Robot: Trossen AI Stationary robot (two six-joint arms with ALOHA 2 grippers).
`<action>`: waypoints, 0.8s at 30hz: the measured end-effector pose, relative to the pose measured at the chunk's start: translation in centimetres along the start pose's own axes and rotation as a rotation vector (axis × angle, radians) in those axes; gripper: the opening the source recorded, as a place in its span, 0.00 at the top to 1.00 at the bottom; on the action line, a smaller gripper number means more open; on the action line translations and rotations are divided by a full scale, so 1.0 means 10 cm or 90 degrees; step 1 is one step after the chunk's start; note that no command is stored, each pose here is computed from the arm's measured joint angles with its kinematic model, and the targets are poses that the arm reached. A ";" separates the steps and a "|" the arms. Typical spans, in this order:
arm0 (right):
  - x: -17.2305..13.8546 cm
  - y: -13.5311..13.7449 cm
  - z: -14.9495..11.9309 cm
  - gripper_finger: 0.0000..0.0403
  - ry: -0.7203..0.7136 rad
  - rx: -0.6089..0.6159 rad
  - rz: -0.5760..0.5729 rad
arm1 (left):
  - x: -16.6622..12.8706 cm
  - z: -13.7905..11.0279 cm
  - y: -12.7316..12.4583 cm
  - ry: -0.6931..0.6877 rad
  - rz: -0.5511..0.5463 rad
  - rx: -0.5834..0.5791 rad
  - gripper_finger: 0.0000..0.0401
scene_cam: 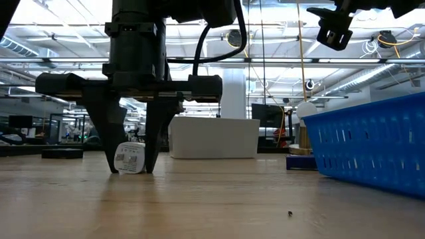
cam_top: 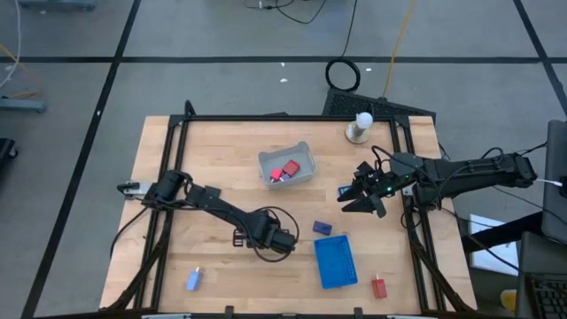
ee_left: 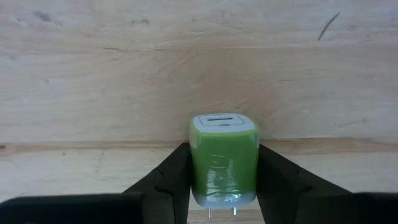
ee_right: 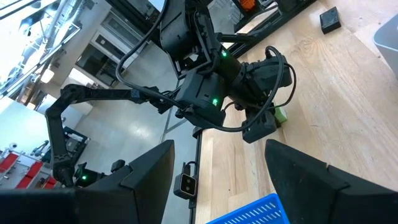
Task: Pick & Place Office items
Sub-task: Put the green charger adapter into the gray bin
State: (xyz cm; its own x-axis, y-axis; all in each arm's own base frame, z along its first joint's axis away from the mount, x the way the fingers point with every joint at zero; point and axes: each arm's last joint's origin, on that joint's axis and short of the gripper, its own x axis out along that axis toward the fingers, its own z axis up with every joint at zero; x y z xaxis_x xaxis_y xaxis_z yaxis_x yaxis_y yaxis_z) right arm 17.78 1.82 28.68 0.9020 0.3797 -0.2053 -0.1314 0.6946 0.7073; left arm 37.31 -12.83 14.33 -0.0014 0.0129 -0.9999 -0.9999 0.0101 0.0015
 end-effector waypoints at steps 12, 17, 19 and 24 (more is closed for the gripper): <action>0.00 0.00 0.00 0.40 0.000 0.000 0.000 | -0.26 -0.03 -0.15 0.008 -0.042 0.081 0.66; 0.00 0.00 0.00 0.40 0.000 0.000 0.000 | -0.51 -0.01 -0.23 -0.003 -0.054 0.109 0.66; 0.00 0.00 0.00 0.40 0.000 0.000 0.000 | -0.65 0.04 -0.25 -0.020 -0.056 0.118 0.66; 0.00 0.00 0.00 0.40 -0.002 -0.006 -0.002 | -1.01 0.25 -0.32 -0.072 -0.066 0.159 0.66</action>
State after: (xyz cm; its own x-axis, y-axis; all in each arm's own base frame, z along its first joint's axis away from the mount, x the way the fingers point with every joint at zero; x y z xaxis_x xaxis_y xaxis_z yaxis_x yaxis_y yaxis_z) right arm 17.78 1.81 28.68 0.9041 0.3747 -0.2054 -0.1317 0.7017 0.7002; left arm 40.59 -10.51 24.48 0.1151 0.1098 -0.9873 -0.9612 0.2630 -0.0828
